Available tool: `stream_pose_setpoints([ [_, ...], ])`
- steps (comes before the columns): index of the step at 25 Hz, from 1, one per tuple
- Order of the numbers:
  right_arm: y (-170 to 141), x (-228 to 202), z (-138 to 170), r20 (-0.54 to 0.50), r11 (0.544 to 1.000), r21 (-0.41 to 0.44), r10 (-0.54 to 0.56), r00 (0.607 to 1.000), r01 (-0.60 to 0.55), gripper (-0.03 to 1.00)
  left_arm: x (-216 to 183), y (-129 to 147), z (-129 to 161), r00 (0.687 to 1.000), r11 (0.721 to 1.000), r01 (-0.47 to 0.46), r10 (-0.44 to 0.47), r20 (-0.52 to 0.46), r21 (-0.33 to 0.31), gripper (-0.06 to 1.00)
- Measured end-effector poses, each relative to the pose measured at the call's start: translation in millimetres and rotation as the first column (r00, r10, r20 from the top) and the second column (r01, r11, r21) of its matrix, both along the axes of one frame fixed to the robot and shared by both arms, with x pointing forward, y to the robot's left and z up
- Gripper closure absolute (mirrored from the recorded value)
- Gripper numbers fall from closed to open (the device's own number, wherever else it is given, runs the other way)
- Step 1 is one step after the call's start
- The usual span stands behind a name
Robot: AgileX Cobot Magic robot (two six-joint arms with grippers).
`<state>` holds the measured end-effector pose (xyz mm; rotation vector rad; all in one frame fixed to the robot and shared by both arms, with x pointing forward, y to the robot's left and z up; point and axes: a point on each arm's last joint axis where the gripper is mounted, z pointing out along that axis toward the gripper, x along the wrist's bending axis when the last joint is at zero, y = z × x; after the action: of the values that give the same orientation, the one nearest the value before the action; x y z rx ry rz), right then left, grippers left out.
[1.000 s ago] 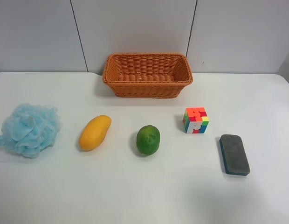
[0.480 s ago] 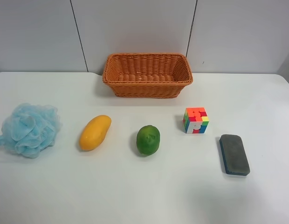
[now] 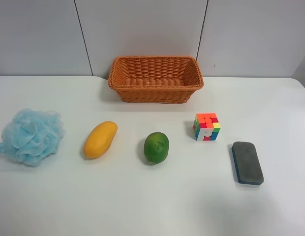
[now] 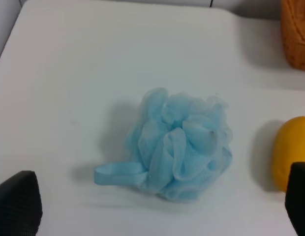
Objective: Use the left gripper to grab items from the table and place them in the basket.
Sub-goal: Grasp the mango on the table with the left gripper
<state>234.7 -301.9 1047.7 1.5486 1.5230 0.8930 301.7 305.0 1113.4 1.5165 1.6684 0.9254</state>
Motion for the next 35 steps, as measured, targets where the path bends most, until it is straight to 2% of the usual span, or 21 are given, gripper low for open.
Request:
stream_pose_setpoints([
  [7,0.0,0.0,0.0,0.000,1.000,0.000,0.000,1.000,0.000,-0.03,83.3,-1.8,25.9,0.984,0.995,0.097,-0.096,-0.150,-0.002,-0.05],
  [9,0.0,0.0,0.0,0.000,1.000,0.000,0.000,1.000,0.000,-0.03,106.4,-11.7,32.6,0.975,0.987,0.162,-0.160,-0.156,-0.001,-0.05],
  [13,0.0,0.0,0.0,0.000,1.000,0.000,0.000,1.000,0.000,-0.03,149.4,-48.3,29.8,0.928,0.950,0.313,-0.307,-0.211,-0.005,-0.05],
  [16,0.0,0.0,0.0,0.000,1.000,0.000,0.000,1.000,0.000,-0.03,176.6,-81.9,10.9,0.874,0.917,0.399,-0.388,-0.291,-0.024,-0.05],
  [19,0.0,0.0,0.0,0.000,1.000,0.000,0.000,1.000,0.000,-0.03,198.3,-111.5,-21.6,0.807,0.888,0.459,-0.435,-0.400,-0.039,-0.05],
  [24,0.0,0.0,0.0,0.000,1.000,0.000,0.000,1.000,0.000,-0.03,217.2,-151.5,-82.1,0.679,0.844,0.533,-0.466,-0.567,-0.056,-0.05],
  [25,0.0,0.0,0.0,0.000,1.000,0.000,0.000,1.000,0.000,-0.03,219.6,-156.9,-91.1,0.663,0.839,0.540,-0.469,-0.583,-0.061,-0.05],
  [26,0.0,0.0,0.0,0.000,1.000,0.000,0.000,1.000,0.000,-0.03,222.3,-162.9,-101.0,0.650,0.836,0.545,-0.473,-0.595,-0.069,-0.05],
  [28,0.0,0.0,0.0,0.000,1.000,0.000,0.000,1.000,0.000,-0.03,225.1,-168.0,-109.7,0.642,0.834,0.546,-0.476,-0.601,-0.078,-0.05],
  [35,0.0,0.0,0.0,0.000,1.000,0.000,0.000,1.000,0.000,-0.03,240.7,-181.4,-151.4,0.627,0.840,0.534,-0.472,-0.620,-0.099,-0.05],
])
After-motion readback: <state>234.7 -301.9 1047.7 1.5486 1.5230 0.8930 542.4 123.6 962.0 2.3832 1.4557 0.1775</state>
